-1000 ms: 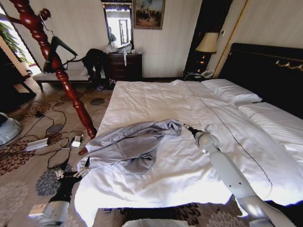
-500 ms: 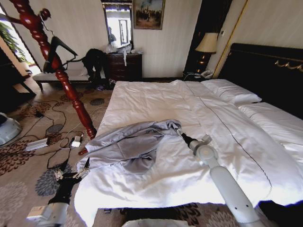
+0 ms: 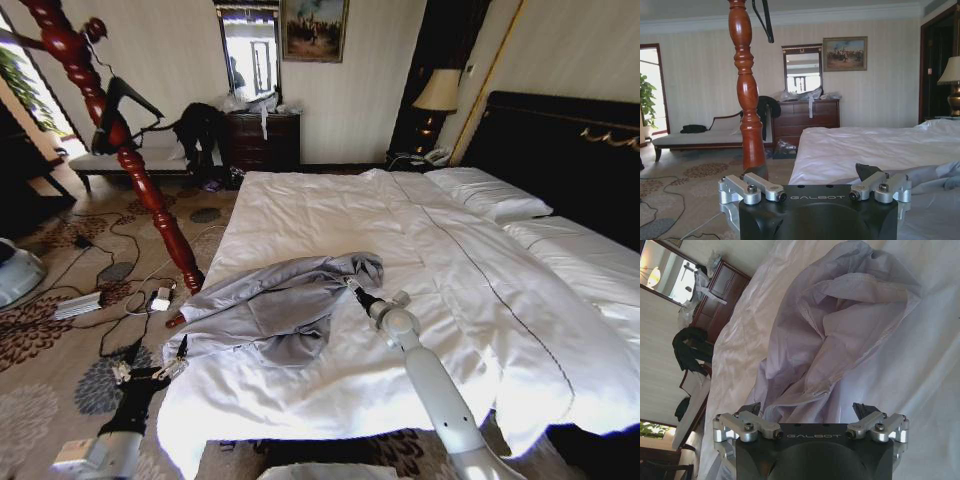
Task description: Pick up the clothes from the bed and hang them on the clothes hanger.
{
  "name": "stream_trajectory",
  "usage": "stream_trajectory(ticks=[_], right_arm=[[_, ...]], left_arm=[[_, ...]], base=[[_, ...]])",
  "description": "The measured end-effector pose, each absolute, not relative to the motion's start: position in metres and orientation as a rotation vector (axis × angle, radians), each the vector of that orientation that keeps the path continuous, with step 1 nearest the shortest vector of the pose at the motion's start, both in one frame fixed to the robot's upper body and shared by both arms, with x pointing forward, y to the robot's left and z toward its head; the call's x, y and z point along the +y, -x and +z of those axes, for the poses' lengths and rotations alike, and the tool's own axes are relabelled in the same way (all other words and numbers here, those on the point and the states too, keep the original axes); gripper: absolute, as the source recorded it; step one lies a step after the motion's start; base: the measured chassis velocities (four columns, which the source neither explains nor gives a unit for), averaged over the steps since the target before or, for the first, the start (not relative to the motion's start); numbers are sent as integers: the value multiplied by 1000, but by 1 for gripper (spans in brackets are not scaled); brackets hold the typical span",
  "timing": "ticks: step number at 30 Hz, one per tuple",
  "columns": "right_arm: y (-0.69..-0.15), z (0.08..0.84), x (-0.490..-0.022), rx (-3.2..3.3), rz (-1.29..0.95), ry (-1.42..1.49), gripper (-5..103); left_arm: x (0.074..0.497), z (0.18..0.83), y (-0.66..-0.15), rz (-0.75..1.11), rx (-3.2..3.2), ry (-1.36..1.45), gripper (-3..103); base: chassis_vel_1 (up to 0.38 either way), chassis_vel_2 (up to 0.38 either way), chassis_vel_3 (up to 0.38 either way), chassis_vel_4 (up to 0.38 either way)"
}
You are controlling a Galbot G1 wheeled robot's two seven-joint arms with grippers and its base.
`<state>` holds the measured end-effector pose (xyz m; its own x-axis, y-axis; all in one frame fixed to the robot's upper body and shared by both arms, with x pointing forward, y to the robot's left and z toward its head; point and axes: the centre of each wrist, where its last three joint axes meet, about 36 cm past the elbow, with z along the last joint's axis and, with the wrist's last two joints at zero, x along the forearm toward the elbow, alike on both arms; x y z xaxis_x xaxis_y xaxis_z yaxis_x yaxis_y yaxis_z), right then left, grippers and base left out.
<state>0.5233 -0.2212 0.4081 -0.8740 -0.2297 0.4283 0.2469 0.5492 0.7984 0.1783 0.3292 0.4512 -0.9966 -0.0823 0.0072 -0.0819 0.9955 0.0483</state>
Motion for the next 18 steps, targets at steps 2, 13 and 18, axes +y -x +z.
stream_trajectory(ticks=[2, 13, 18], right_arm=[[-534, 404, -217, -2290, -1295, 27, 100], [-557, 397, -224, -2302, -1330, 85, 102], [-559, 400, -225, -2295, -1345, 78, 93]], left_arm=[[332, 453, -179, -85, -3129, -129, 100], [335, 454, -179, -85, -3125, -130, 100], [334, 455, -182, -87, -3128, -133, 100]], base=[[0, 0, 0, 0], [0, 0, 0, 0], [0, 0, 0, 0]])
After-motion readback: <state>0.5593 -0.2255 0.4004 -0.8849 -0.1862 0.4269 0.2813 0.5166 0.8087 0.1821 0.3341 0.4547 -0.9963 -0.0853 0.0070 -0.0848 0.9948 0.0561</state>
